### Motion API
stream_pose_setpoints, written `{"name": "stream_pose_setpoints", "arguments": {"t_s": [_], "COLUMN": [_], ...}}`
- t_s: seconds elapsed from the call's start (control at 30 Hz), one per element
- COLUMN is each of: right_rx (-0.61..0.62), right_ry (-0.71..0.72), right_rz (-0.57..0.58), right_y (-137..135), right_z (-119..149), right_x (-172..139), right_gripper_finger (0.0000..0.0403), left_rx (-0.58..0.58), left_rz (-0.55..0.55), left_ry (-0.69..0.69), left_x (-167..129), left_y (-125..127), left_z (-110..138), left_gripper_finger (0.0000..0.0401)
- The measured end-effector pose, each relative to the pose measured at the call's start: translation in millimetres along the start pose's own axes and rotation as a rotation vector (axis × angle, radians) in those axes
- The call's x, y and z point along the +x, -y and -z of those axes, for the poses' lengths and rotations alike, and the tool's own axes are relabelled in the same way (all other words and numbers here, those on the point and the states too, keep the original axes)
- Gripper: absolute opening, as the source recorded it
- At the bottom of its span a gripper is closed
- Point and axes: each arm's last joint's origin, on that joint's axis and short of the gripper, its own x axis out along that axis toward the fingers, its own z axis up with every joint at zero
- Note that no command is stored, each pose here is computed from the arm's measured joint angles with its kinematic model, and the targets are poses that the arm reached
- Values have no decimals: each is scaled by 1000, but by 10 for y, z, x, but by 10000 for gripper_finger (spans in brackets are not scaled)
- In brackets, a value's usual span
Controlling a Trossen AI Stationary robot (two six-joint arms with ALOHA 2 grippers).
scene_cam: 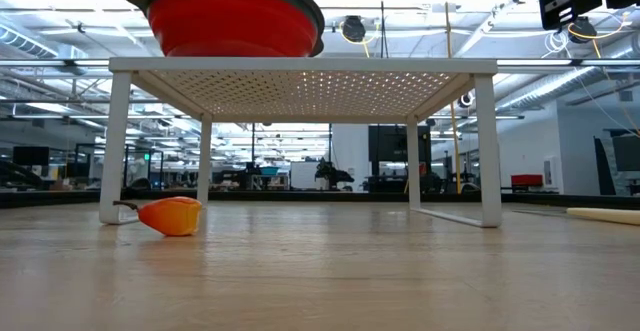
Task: Pick & Place Fruit
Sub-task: Put the orange pear into the red strainer bowl on the shelf
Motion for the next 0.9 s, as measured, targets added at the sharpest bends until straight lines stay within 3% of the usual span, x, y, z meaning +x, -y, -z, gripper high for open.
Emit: {"name": "stream_pose_setpoints", "arguments": {"t_s": [0.2, 0.6, 0.9], "right_rx": [0, 0, 0], "right_ry": [0, 0, 0], "right_rz": [0, 0, 0], "right_y": [0, 0, 0], "right_z": [0, 0, 0], "right_x": [0, 0, 0], "right_gripper_finger": [0, 0, 0], "left_rx": [-26, -532, -772], "left_rz": [59, 98, 129], "left_ry": [116, 317, 338], "left_x": [106, 357, 496], "left_y": [77, -43, -113], "left_z": [-279, -697, -743], "left_gripper_finger": [97, 97, 97]}}
